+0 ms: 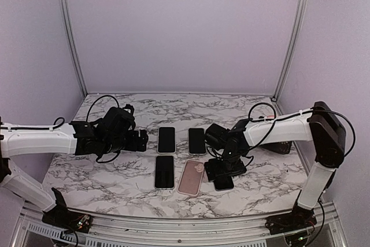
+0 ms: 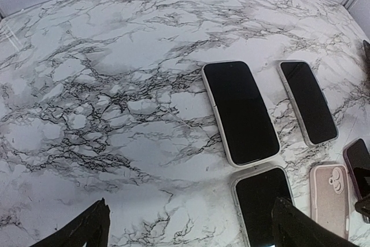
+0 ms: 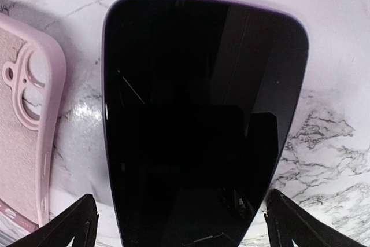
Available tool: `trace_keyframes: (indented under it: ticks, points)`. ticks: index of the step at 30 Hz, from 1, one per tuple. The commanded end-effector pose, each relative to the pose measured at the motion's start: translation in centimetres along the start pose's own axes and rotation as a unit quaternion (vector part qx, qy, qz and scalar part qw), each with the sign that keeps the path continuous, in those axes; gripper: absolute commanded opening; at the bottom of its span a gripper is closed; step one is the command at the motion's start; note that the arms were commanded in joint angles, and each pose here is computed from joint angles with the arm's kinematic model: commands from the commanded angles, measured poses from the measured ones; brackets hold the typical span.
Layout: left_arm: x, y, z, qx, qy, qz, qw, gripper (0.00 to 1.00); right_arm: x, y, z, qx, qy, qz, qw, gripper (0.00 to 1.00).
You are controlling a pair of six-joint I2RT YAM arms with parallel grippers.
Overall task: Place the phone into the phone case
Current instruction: Move the phone to the center of the board.
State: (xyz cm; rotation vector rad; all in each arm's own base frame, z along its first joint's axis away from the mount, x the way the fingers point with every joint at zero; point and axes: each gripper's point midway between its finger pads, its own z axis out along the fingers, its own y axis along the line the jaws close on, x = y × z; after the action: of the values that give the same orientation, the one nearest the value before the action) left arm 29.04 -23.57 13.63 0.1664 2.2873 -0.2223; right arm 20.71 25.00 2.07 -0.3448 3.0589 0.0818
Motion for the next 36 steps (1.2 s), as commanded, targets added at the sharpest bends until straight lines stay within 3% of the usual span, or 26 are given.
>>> trace_keyframes:
  ticks: [1, 12, 22, 36]
  points:
    - [-3.6, -0.8, -0.7, 0.003, -0.046, -0.023, 0.999, 0.99, -2.0, 0.5, -0.4, -0.024, -0.045, 0.037, 0.998, 0.99]
    - [-8.2, -1.2, -0.5, -0.029, -0.122, -0.034, 0.992, 0.99, -2.0, -2.3, 0.1, 0.048, -0.058, 0.071, 0.995, 0.98]
    - [-9.0, -1.9, 1.0, -0.050, -0.123, 0.003, 0.991, 0.99, -1.8, -5.1, -0.9, 0.077, -0.060, 0.065, 0.993, 0.97]
    - [-8.0, -0.6, 0.5, -0.065, -0.125, 0.010, 0.990, 0.99, -2.5, -1.6, -1.4, -0.037, -0.045, 0.001, 0.998, 0.99]
